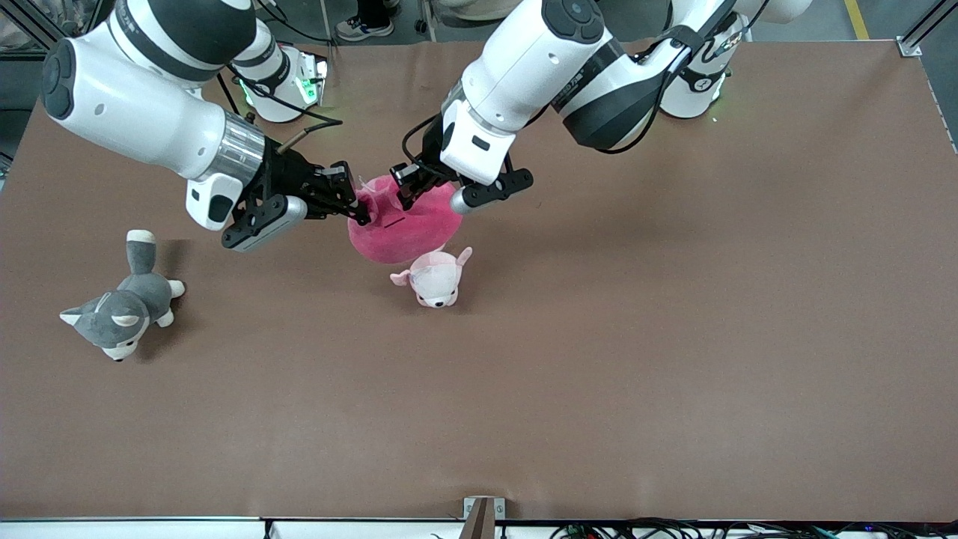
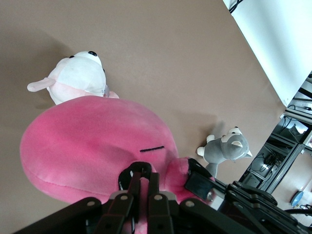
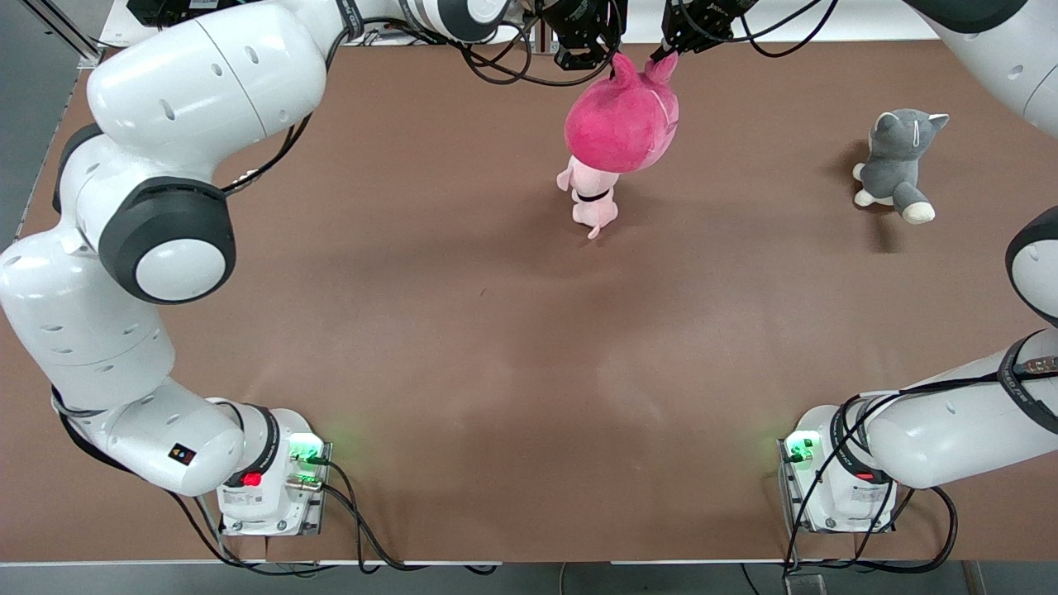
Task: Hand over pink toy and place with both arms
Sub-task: 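Open the left gripper while the right gripper carries the pink toy away, then lower the pink toy beside the grey cat and open the right gripper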
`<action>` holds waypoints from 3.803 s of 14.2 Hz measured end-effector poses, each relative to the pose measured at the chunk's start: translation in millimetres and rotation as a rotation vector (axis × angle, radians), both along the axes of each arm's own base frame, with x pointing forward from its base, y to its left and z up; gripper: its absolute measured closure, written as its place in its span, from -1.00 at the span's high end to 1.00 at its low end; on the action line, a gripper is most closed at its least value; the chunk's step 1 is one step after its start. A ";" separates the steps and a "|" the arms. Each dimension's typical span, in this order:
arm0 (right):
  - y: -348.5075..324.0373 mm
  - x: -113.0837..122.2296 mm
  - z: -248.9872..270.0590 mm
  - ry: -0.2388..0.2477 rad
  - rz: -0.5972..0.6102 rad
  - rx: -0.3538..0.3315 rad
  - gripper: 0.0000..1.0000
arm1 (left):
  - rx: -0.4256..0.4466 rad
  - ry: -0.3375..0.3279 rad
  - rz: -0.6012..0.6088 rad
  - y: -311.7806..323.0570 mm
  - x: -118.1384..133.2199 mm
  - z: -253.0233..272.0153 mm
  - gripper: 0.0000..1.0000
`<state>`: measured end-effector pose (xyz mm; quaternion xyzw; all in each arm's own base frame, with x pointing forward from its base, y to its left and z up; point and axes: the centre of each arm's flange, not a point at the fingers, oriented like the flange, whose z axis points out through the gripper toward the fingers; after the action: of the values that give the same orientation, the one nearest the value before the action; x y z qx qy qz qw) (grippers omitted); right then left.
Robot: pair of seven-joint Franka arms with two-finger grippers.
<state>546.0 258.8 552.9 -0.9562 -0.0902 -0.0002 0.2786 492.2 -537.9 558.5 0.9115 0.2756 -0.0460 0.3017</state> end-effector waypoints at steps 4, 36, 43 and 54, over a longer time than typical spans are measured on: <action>2.6 -1.1 -0.9 0.001 0.006 -0.004 -0.82 | -0.001 -0.001 0.000 0.0 0.1 0.5 -0.35; -284.9 84.2 -194.8 0.310 -0.129 0.103 -0.82 | 0.681 -0.027 -0.496 454.4 94.6 51.5 1.00; -292.4 86.1 -227.6 0.355 -0.137 0.182 -0.82 | 0.629 -0.043 -0.548 503.5 67.6 57.2 1.00; -290.0 87.6 -260.1 0.377 -0.132 0.234 -0.82 | 0.611 -0.097 -0.552 489.1 71.6 58.5 1.00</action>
<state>633.7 -31.2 292.8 -0.9043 0.0269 0.1499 0.3988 563.9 -48.7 616.9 1.0000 0.0072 0.0019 0.0064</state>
